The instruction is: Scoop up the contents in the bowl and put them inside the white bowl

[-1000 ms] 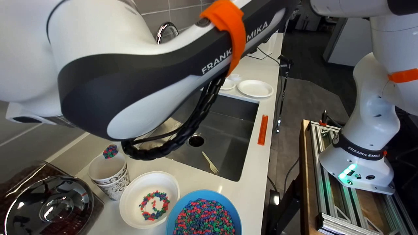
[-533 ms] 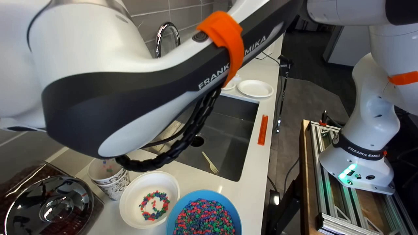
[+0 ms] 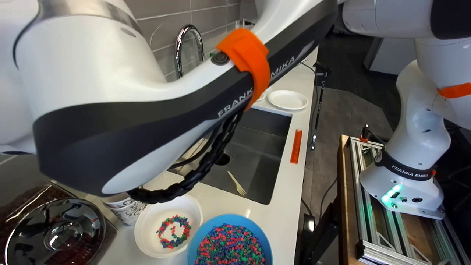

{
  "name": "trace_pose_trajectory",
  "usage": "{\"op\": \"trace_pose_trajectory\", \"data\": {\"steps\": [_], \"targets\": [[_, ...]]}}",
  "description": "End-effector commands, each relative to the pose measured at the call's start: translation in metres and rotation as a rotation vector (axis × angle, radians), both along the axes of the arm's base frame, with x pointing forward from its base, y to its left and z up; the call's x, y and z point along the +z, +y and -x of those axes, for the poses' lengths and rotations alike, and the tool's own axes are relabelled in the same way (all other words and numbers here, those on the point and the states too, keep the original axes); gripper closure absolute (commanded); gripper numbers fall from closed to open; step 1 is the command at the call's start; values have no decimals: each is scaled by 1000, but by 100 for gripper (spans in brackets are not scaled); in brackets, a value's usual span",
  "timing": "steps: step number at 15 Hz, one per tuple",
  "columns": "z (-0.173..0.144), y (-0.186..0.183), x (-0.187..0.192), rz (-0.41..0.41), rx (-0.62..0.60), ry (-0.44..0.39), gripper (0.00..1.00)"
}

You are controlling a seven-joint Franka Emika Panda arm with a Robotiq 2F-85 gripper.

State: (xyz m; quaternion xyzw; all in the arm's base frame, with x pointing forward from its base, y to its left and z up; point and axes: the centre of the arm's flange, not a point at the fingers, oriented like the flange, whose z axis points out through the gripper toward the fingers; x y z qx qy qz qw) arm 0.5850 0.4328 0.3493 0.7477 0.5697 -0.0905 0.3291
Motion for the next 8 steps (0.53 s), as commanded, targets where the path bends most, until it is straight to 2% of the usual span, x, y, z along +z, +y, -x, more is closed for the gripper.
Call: {"op": "trace_pose_trajectory", "data": {"steps": [1, 8], "targets": [[-10, 14, 0, 61, 7, -5, 97], [-6, 24, -2, 135, 33, -26, 97]]}}
